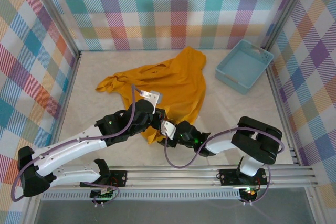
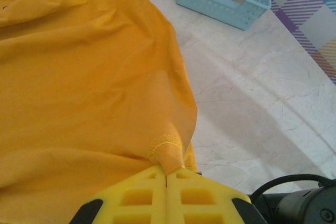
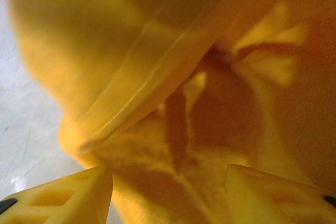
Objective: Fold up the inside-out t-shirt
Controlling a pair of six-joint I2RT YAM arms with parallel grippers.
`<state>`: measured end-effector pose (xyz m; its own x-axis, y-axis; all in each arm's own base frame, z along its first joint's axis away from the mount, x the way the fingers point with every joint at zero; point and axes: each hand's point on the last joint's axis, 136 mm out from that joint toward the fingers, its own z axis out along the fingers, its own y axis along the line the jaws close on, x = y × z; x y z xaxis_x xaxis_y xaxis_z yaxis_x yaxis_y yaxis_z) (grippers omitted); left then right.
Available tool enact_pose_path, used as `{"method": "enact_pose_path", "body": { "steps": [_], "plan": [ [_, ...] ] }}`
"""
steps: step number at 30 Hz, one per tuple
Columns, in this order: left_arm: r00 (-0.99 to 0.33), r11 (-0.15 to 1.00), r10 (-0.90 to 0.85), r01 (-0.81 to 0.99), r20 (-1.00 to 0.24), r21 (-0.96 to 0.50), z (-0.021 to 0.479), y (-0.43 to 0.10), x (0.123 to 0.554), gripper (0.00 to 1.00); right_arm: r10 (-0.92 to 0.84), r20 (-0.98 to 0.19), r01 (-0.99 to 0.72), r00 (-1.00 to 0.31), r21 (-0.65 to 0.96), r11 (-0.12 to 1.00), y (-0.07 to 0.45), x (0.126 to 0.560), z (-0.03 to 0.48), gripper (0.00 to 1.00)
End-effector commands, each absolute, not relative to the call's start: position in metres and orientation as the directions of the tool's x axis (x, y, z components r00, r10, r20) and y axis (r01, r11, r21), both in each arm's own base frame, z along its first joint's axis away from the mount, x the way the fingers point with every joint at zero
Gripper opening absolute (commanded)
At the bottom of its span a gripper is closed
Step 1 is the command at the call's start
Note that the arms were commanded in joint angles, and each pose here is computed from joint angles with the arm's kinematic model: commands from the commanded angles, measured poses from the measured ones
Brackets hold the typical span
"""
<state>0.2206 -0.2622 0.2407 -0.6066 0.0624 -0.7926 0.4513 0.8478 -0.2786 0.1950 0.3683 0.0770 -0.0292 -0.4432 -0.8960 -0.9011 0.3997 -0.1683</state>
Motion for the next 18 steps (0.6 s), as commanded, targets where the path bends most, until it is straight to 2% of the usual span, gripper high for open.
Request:
{"method": "enact_pose_path", "body": {
  "steps": [1,4,10,18],
  "plan": [
    [-0.585,0.838,0.044,0.462,-0.81,-0.289,0.26,-0.259,0.222,0.0,-0.352,-0.934,-0.828,0.055,-0.24,0.507,0.37,0.225,0.115,0.59],
    [-0.588,0.838,0.046,0.463,-0.808,-0.29,0.259,-0.259,0.222,0.0,-0.309,-0.948,-0.747,0.078,-0.261,0.612,0.356,0.246,0.134,0.59],
    [-0.6,0.813,0.061,0.494,-0.798,-0.309,0.26,-0.266,0.217,0.0,-0.231,-0.969,-0.67,0.089,-0.23,0.706,0.347,0.262,0.165,0.61],
    [-0.602,0.81,0.055,0.493,-0.797,-0.317,0.264,-0.269,0.218,0.0,-0.13,-0.978,-0.642,0.165,-0.207,0.738,0.346,0.261,0.195,0.64]
  ]
}}
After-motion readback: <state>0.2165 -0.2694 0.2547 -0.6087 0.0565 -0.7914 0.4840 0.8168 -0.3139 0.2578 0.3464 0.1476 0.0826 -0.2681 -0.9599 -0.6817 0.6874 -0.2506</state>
